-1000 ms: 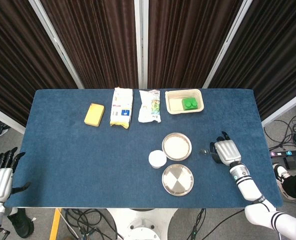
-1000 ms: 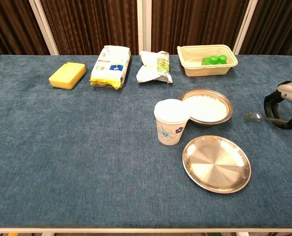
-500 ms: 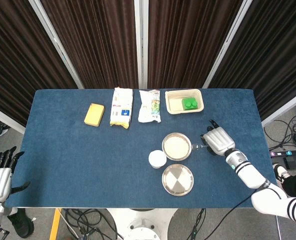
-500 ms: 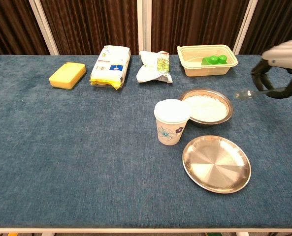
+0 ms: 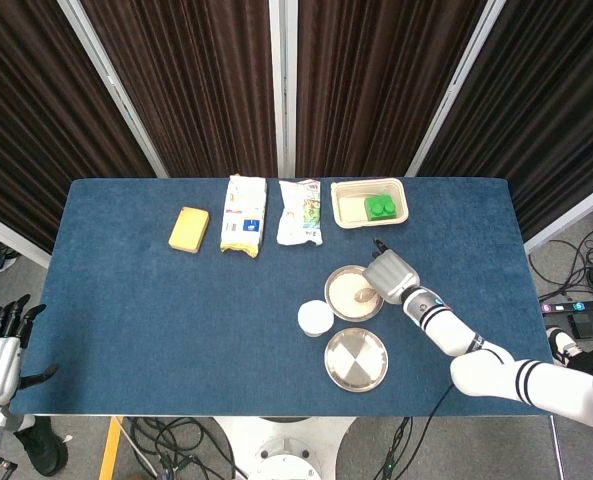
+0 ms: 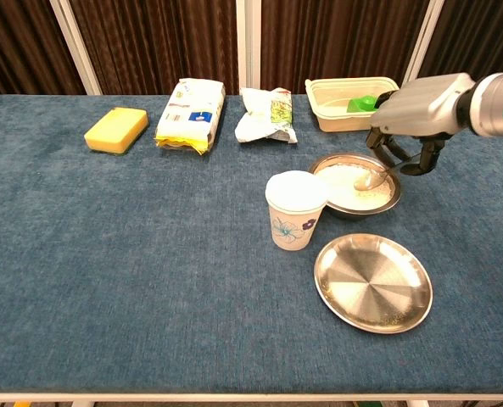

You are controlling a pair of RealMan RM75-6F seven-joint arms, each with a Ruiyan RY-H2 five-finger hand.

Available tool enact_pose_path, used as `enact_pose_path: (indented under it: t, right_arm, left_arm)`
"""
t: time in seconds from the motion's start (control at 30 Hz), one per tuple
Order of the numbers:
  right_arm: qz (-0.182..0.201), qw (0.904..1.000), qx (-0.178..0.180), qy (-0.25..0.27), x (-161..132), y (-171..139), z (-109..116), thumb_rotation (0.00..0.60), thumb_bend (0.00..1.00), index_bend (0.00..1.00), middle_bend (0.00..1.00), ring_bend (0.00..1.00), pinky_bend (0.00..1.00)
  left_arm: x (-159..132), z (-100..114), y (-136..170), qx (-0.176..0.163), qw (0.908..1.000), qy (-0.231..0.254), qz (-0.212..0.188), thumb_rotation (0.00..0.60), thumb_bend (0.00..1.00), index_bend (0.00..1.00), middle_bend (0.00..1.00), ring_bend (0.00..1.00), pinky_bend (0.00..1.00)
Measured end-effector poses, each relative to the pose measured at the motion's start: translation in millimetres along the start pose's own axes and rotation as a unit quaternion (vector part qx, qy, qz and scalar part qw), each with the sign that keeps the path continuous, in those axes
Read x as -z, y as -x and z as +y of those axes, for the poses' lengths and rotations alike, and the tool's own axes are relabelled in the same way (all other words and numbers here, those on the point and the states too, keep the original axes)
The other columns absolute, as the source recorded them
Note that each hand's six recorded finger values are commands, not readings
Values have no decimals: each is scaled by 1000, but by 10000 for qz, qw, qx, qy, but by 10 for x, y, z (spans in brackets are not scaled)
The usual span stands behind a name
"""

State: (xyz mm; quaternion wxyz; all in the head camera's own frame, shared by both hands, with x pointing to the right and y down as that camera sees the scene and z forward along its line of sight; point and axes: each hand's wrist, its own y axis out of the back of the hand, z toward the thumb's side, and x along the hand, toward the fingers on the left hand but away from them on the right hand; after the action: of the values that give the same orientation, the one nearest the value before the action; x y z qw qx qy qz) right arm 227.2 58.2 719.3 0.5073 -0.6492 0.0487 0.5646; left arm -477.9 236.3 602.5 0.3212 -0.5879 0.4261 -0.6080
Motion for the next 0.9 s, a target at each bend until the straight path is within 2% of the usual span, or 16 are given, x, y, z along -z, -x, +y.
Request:
enact_pose_path:
  t: [0.37, 0.57, 0.9]
  right_arm:
    - [16, 9982, -54, -601, -339, 226, 82, 600, 327, 593, 587, 231, 50]
    - [-36, 9994, 67, -350, -346, 202, 130, 600, 327, 593, 586, 231, 50]
    - [-311, 9994, 147, 91, -22, 10, 51, 600, 327, 593, 586, 232, 50]
  left_arm:
    - [18, -14, 7, -1, 10000, 41, 21, 600, 87, 216, 137, 71, 48]
    - [42, -23, 28, 16, 10000, 44, 59, 600, 87, 216, 137, 71, 48]
    - [14, 2, 27, -17, 10000, 16, 20, 600, 87, 216, 137, 71, 48]
